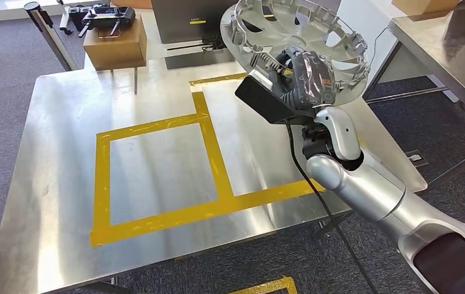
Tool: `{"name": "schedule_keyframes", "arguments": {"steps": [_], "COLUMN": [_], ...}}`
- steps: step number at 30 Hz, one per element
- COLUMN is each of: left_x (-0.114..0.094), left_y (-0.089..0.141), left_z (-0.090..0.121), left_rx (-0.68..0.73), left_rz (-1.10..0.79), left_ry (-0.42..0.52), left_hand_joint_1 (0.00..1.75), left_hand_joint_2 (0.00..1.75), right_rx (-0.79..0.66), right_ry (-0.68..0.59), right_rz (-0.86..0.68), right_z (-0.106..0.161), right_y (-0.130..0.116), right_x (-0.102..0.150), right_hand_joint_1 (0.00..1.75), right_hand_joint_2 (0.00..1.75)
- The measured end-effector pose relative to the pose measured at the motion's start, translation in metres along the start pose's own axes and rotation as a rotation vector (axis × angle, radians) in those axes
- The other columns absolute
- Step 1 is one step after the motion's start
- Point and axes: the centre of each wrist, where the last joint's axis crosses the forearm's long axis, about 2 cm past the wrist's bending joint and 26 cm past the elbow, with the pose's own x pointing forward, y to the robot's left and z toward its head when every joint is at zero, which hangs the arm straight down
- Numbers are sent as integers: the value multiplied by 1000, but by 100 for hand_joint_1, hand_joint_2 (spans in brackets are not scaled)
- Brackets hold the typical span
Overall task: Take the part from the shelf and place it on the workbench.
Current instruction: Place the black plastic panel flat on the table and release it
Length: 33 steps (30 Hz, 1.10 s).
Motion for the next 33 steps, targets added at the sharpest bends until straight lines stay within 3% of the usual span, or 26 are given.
{"name": "schedule_keyframes", "arguments": {"steps": [16,24,33], "left_x": [0,0,0], "left_y": [1,1,1], "left_z": [0,0,0], "left_rx": [-5,-2,-4], "left_rz": [-7,-7,-7], "left_ry": [7,27,27], "left_hand_joint_1": [0,0,0], "left_hand_joint_2": [175,175,175], "right_rx": [317,433,538], "right_ry": [22,94,210], "right_rz": [153,163,316], "right_z": [2,5,3], "right_y": [40,66,80], "right_x": [4,1,1], "right_hand_joint_1": [175,175,175], "right_hand_joint_2": [175,175,175]}}
